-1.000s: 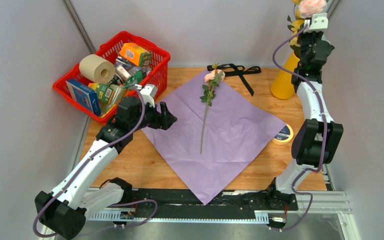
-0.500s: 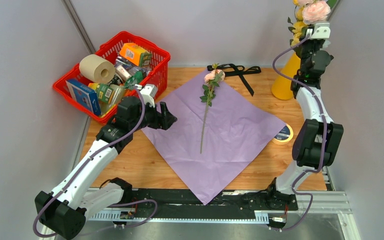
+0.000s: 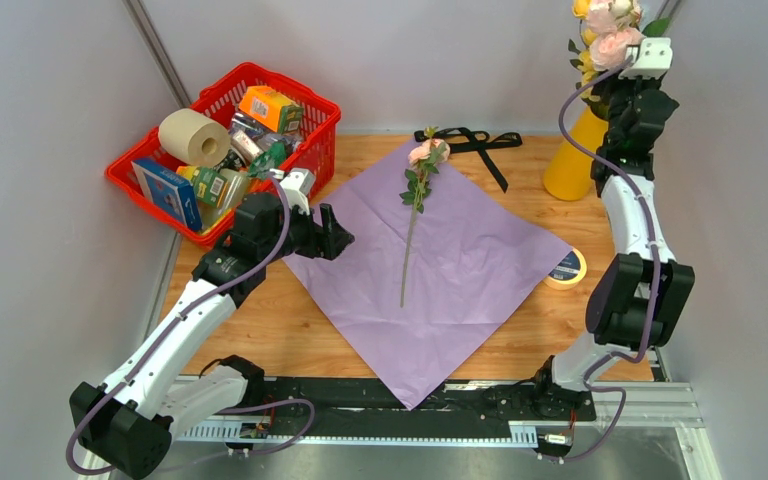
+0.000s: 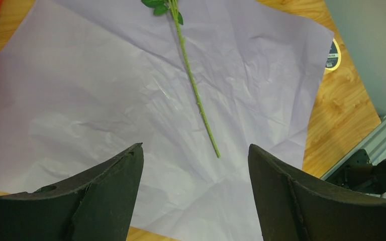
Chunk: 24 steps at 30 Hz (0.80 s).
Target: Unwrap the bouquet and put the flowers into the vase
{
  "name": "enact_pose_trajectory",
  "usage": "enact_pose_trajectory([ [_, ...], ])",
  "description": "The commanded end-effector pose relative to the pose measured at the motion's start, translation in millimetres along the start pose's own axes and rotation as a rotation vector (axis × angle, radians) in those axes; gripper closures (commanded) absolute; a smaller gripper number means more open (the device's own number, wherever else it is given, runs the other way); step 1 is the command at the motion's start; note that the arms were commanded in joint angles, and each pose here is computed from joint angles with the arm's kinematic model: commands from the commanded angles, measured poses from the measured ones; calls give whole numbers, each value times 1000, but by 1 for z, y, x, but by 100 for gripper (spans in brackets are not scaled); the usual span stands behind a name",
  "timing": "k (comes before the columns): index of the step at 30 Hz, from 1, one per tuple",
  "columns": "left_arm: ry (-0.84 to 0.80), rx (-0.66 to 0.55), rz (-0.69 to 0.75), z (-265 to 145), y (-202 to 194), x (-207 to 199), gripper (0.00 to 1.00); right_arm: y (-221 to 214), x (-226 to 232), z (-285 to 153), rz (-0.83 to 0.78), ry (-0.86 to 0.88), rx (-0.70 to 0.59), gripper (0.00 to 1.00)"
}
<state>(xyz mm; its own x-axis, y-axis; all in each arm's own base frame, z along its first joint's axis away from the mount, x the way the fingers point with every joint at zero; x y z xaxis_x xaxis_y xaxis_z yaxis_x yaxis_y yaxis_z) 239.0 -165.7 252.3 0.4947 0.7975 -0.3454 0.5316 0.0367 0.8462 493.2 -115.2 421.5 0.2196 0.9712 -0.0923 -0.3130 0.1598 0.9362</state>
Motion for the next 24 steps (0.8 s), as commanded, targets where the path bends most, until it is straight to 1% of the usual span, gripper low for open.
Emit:
enact_pose_trajectory([
  [1, -4, -30, 10, -1, 5, 1, 16, 51, -4, -7, 6, 8, -43, 38],
  [3, -2, -29, 8, -1, 4, 1, 16, 55, -2, -9, 13, 27, -19, 30],
  [6, -4, -30, 10, -1, 5, 1, 16, 56, -1, -13, 35, 36, 52, 23],
  [11, -6, -30, 10, -1, 5, 0, 16, 48, 3, -28, 63, 52, 171, 15],
  [15, -11, -31, 8, -1, 5, -1, 16, 44, 4, -41, 76, 45, 196, 11],
  [18, -12, -36, 9, -2, 6, -1, 16, 39, -2, -41, 61, 3, 211, 13],
  [20, -14, -37, 11, -3, 6, -1, 16, 41, -4, -42, 57, -11, 210, 17],
  [22, -14, -37, 9, -3, 6, -1, 16, 42, -6, -45, 54, -20, 209, 23],
  [24, -13, -39, 10, -3, 6, -1, 16, 38, -6, -45, 50, -21, 218, 33],
])
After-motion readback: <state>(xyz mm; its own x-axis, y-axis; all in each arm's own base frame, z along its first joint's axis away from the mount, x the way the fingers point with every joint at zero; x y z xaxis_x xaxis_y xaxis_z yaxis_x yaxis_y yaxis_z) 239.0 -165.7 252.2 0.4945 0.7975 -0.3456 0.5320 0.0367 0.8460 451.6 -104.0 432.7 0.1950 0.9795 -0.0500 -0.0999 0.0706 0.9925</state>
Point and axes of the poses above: each gripper's point midway between its finger pads, its own z axis out along the fingers, its own x axis along the line the jaws close on, y = z × x, the point moved 4 cm from there along -z, back along the fingers, and after that the axes turned 4 degrees about z, right-handed, at the moved point
